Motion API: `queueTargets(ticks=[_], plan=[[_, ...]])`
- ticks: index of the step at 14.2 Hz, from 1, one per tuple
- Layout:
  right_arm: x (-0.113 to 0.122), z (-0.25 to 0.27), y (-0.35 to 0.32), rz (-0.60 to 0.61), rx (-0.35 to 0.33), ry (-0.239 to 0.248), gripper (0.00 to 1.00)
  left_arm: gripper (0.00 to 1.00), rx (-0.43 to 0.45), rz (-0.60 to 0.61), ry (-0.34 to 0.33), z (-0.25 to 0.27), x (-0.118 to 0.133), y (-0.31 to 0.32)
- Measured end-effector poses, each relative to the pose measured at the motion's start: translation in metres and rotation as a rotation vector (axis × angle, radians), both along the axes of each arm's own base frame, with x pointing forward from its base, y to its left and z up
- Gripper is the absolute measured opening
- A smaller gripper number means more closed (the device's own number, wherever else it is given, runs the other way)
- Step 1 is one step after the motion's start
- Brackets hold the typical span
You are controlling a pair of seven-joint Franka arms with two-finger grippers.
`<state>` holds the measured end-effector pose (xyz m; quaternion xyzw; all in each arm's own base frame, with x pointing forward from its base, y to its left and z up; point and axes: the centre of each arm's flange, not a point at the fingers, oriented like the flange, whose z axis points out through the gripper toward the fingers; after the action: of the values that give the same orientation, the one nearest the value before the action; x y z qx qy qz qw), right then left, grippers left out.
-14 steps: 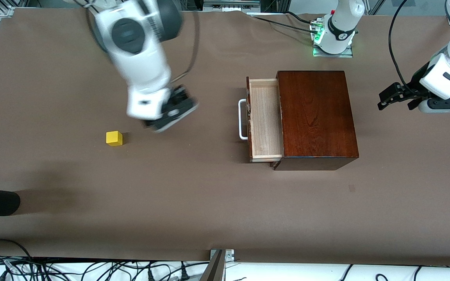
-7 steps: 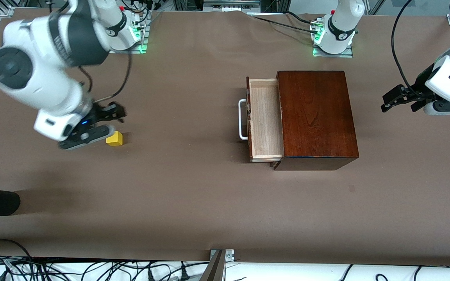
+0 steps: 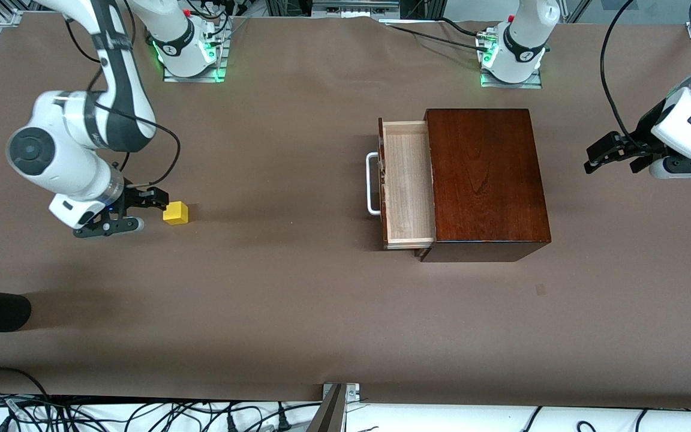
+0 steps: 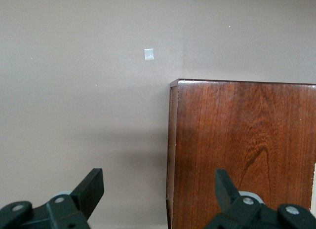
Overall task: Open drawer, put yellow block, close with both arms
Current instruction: 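Reach the right gripper to the yellow cube and grasp it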
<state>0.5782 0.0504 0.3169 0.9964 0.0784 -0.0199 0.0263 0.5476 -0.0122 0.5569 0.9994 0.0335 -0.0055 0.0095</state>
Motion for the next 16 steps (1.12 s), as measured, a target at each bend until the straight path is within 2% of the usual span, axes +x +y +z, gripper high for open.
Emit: queueTargets(ticks=[2,5,12,16], plan=[[-0.02,-0.033,-0.008,-0.014,-0.006,-0.022,1.0,1.0,0.0,0.0,0.0,0.0,0.0,0.0],[-0.036,-0.054,-0.011,-0.064,0.026,-0.013,1.0,1.0,0.0,-0.001,0.0,0.0,0.0,0.0],[-0.037,-0.093,0.016,-0.055,0.016,-0.05,1.0,1.0,0.0,-0.001,0.002,0.0,0.0,0.0],[-0.038,-0.111,0.02,-0.037,-0.005,-0.045,0.98,1.0,0.0,-0.001,0.002,0.0,0.0,0.0]])
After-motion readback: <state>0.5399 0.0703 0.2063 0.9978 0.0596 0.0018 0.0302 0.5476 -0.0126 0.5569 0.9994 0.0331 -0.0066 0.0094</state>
